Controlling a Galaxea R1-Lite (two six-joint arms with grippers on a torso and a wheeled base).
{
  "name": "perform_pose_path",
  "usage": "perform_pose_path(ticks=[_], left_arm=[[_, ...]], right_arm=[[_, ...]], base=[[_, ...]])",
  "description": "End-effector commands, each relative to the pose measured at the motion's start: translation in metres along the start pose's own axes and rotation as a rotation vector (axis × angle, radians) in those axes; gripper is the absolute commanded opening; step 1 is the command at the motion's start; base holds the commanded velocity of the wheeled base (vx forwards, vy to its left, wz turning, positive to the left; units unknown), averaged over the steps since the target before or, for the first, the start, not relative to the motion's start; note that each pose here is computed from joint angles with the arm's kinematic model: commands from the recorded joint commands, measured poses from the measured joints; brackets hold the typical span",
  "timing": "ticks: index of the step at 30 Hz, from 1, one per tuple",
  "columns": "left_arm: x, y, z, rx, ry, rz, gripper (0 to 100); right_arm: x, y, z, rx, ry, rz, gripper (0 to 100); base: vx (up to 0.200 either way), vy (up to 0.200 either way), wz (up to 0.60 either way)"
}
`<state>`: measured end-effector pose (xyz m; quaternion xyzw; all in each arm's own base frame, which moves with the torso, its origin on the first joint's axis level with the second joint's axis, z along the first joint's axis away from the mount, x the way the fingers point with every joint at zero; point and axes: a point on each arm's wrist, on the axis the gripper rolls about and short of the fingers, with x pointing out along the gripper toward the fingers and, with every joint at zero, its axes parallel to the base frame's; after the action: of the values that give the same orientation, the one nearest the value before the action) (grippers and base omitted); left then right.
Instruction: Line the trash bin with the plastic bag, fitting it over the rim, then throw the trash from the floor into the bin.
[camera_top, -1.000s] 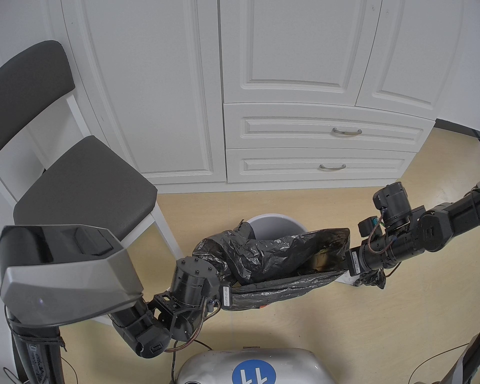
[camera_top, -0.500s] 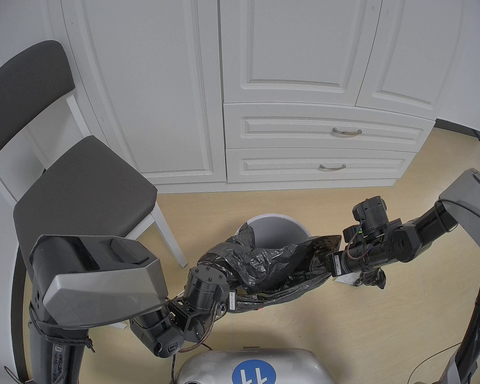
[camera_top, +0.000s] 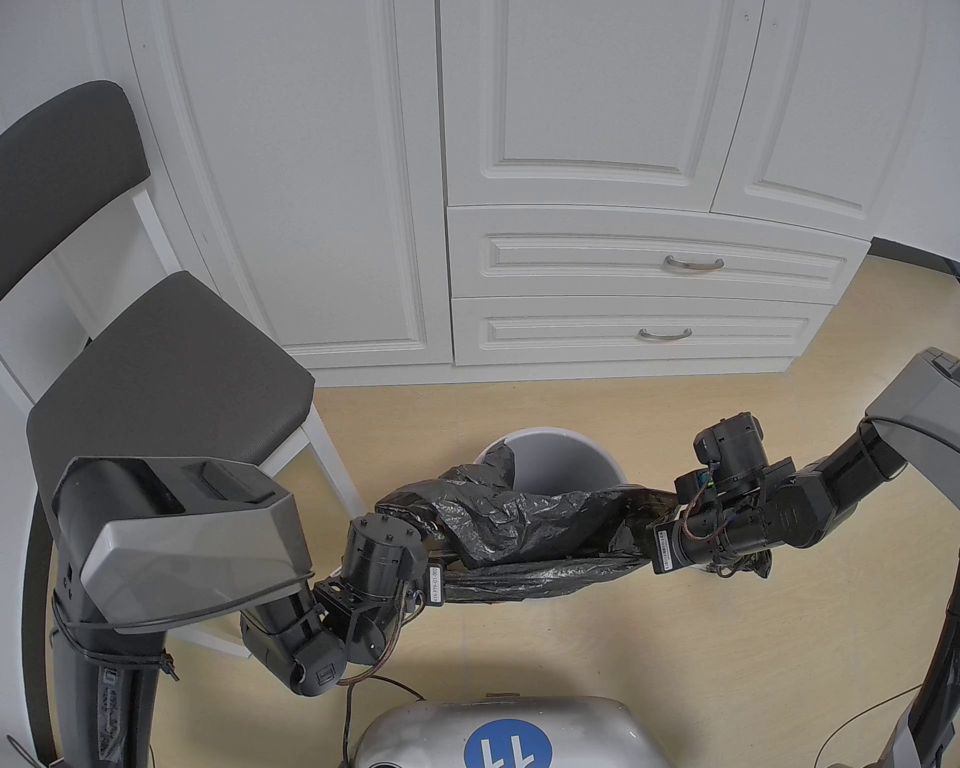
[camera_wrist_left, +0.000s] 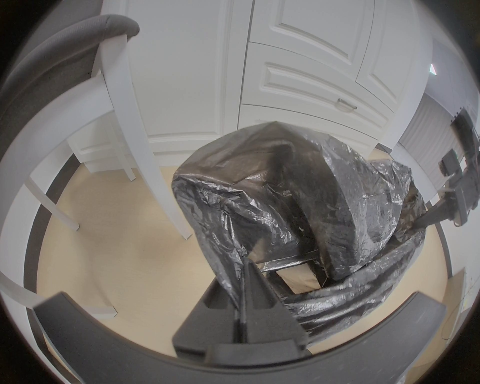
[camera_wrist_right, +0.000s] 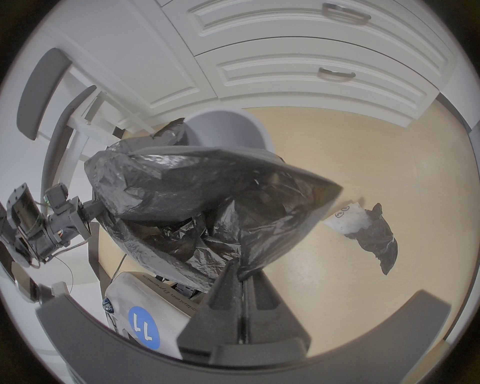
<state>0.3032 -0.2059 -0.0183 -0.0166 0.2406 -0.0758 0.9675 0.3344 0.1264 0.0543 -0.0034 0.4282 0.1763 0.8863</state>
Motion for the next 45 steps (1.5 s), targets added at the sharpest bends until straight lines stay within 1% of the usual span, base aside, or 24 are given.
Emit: perform_pose_path(ticks=[1,6,8,9,10,14,18,20,22,23,26,27,30,35,39,40,42,43,44,45], left_arm=[[-0.011,0.001,0.012,-0.007,-0.024,-0.013,0],[-0.012,-0.009,0.0,0.019,0.0,-0.033,0],[-0.012,-0.01,0.001,0.02,-0.001,-0.036,0],[-0.013,-0.011,-0.001,0.022,0.002,-0.038,0],[-0.013,-0.012,-0.002,0.026,0.005,-0.042,0],[-0.014,-0.017,-0.006,0.035,0.013,-0.053,0],[-0.01,-0.023,-0.02,0.055,0.037,-0.061,0],[-0.01,-0.025,-0.022,0.056,0.022,-0.064,0],[-0.011,-0.023,-0.016,0.055,-0.013,-0.061,0],[-0.012,-0.022,-0.014,0.058,-0.027,-0.063,0],[-0.016,-0.018,-0.01,0.061,-0.049,-0.062,0],[-0.018,-0.017,-0.009,0.067,-0.057,-0.065,0],[-0.02,-0.017,-0.012,0.083,-0.051,-0.072,0],[-0.025,-0.023,-0.017,0.084,-0.068,-0.104,0],[-0.027,-0.023,-0.016,0.079,-0.08,-0.109,0],[-0.031,-0.021,-0.014,0.08,-0.101,-0.119,0],[-0.032,-0.02,-0.015,0.093,-0.096,-0.117,0],[-0.032,-0.02,-0.015,0.093,-0.096,-0.117,100],[-0.04,-0.013,-0.022,0.184,-0.068,-0.107,100],[-0.043,-0.013,-0.023,0.197,-0.074,-0.111,100]], right_arm=[[-0.008,0.004,-0.001,-0.011,-0.016,-0.007,0],[-0.004,-0.001,-0.005,-0.011,0.003,-0.043,0],[-0.003,-0.002,-0.006,-0.019,0.007,-0.044,0],[-0.001,-0.004,-0.01,-0.042,0.024,-0.048,0],[-0.001,-0.005,-0.013,-0.054,0.033,-0.05,100],[-0.002,-0.008,-0.016,-0.087,0.049,-0.056,100],[-0.002,-0.013,-0.02,-0.115,0.064,-0.065,100],[-0.002,-0.015,-0.02,-0.119,0.065,-0.068,100],[-0.009,-0.015,-0.018,-0.118,0.048,-0.068,100],[-0.018,-0.015,-0.015,-0.119,0.024,-0.07,100],[-0.039,-0.014,-0.009,-0.129,-0.024,-0.069,100],[-0.053,-0.014,-0.008,-0.15,-0.051,-0.069,100],[-0.075,-0.014,-0.007,-0.186,-0.099,-0.074,100],[-0.095,-0.011,-0.006,-0.2,-0.154,-0.073,100],[-0.096,-0.01,-0.006,-0.202,-0.157,-0.071,100],[-0.09,-0.011,-0.006,-0.202,-0.146,-0.07,100],[-0.088,-0.011,-0.006,-0.203,-0.141,-0.069,100],[-0.088,-0.011,-0.006,-0.203,-0.141,-0.069,100],[-0.084,-0.008,-0.006,-0.209,-0.139,-0.064,100],[-0.084,-0.007,-0.006,-0.213,-0.151,-0.061,100]], base=[[0.0,0.0,0.0],[0.0,0.0,0.0],[0.0,0.0,0.0],[0.0,0.0,0.0],[0.0,0.0,0.0],[0.0,0.0,0.0],[0.0,0.0,0.0],[0.0,0.0,0.0],[0.0,0.0,0.0],[0.0,0.0,0.0],[0.0,0.0,0.0],[0.0,0.0,0.0],[0.0,0.0,0.0],[0.0,0.0,0.0],[0.0,0.0,0.0],[0.0,0.0,0.0],[0.0,0.0,0.0],[0.0,0.0,0.0],[0.0,0.0,0.0],[0.0,0.0,0.0]])
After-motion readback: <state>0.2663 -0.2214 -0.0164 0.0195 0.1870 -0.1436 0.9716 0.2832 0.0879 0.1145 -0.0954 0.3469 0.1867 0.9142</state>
